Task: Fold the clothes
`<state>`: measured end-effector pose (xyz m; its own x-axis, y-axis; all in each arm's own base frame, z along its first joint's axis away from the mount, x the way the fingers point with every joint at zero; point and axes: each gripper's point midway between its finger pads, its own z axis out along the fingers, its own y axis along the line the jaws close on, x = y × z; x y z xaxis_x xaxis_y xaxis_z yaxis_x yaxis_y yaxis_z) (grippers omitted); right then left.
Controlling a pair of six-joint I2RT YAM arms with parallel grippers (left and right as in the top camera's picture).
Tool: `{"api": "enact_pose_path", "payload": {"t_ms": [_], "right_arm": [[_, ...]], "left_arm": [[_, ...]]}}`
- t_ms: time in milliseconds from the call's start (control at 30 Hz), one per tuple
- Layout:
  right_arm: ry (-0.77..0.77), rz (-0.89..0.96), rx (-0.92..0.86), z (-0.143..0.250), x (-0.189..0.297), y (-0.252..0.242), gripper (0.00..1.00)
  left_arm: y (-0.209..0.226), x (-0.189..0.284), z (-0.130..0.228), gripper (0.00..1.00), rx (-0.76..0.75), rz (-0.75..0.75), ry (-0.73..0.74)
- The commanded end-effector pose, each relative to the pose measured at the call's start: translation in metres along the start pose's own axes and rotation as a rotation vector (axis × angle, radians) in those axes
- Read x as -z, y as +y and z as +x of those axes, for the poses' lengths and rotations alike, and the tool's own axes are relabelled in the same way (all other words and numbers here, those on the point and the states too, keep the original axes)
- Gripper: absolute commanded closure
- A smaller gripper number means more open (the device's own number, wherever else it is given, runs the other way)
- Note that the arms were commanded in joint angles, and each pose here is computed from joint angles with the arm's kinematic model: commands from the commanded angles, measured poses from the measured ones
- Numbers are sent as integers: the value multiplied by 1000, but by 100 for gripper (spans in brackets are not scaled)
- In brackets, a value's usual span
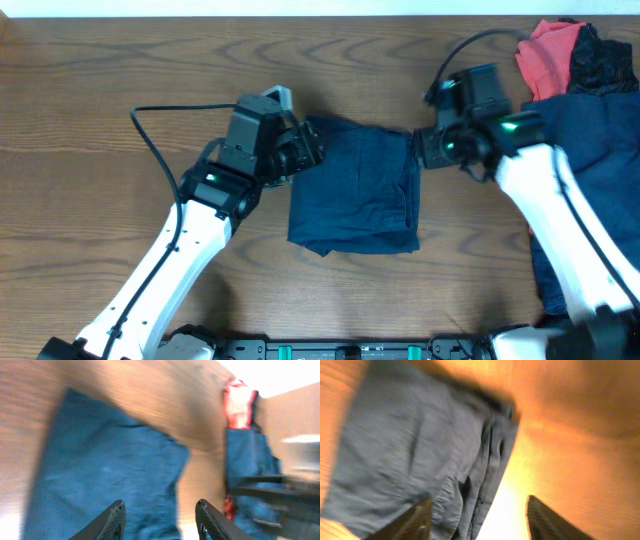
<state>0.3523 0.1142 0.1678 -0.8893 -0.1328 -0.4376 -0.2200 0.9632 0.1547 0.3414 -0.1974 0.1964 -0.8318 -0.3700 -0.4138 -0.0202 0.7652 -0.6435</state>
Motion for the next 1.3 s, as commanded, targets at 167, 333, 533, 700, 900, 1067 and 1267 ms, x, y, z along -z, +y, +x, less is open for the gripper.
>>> {"api": "enact_pose_path", "payload": {"t_ms": [167,333,533,700,900,1067,1267], "right_arm": [[249,-158,-49,64,-11,35,35],[373,-144,-82,108,-48,39,34],[452,-153,-79,149,-88,45,53],[538,-104,-117,178,-102,36,99],[716,-47,-162,214,-77,27,99],[693,13,-168,211,-80,16,99],[690,117,-207,213,-78,2,99]], "left_arm": [[46,2,-6,51,-22,-201,-32],[59,-10,4,51,-21,-243,19],[80,-32,16,51,-6,-302,86],[95,-47,26,51,7,-342,134],[101,-52,30,51,12,-358,153],[75,-63,5,51,-16,-239,60],[33,-67,-56,51,-202,-98,-197]]}}
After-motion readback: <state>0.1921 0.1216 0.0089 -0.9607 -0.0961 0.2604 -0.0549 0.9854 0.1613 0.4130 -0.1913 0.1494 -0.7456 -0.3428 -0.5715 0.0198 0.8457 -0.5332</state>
